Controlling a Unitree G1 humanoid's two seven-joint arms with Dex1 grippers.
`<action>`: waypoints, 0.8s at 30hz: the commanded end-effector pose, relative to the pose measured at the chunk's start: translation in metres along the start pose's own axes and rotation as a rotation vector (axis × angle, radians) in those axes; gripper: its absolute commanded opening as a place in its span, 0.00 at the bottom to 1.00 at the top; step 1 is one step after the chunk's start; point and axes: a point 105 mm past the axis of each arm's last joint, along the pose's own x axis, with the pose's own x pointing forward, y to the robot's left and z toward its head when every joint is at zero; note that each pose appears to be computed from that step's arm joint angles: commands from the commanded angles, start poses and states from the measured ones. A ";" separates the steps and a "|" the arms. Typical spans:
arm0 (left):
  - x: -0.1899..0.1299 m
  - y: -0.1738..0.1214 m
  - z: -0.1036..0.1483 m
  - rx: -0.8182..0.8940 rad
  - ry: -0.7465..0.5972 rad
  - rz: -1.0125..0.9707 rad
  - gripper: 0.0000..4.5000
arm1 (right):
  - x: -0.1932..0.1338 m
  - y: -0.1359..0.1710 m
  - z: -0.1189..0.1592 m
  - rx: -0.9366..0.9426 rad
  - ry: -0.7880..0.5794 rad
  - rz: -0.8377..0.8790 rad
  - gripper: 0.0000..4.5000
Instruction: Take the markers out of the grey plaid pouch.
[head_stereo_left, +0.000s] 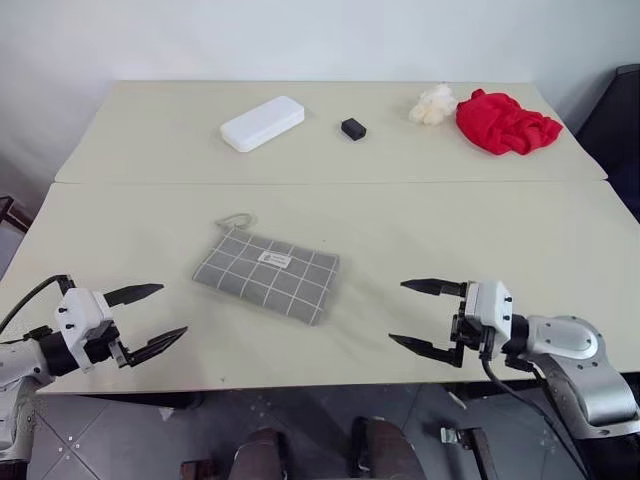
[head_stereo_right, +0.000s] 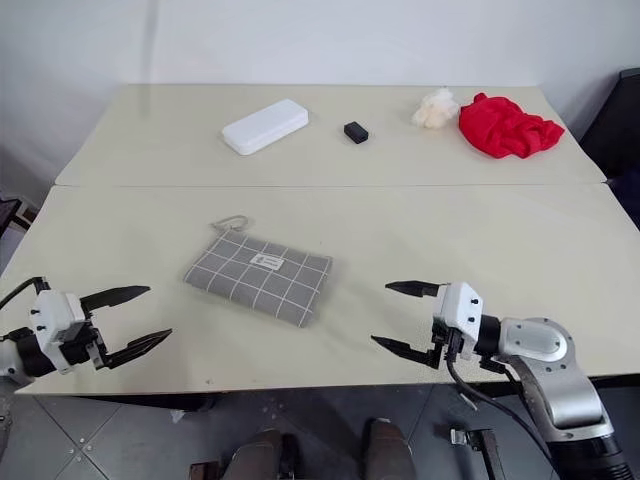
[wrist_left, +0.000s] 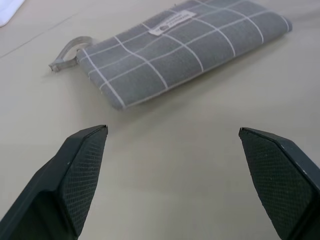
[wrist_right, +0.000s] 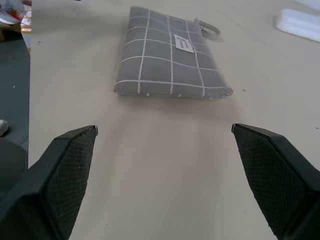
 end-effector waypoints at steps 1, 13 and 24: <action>0.003 -0.001 0.011 -0.002 -0.038 0.000 0.99 | 0.003 0.001 0.009 -0.025 -0.027 -0.013 1.00; -0.034 0.022 0.001 -0.537 -0.043 -0.026 1.00 | 0.059 0.011 0.039 -0.032 -0.085 0.088 0.49; 0.009 0.073 0.010 -0.808 -0.009 0.019 1.00 | 0.129 -0.001 0.013 -0.098 0.089 0.026 0.01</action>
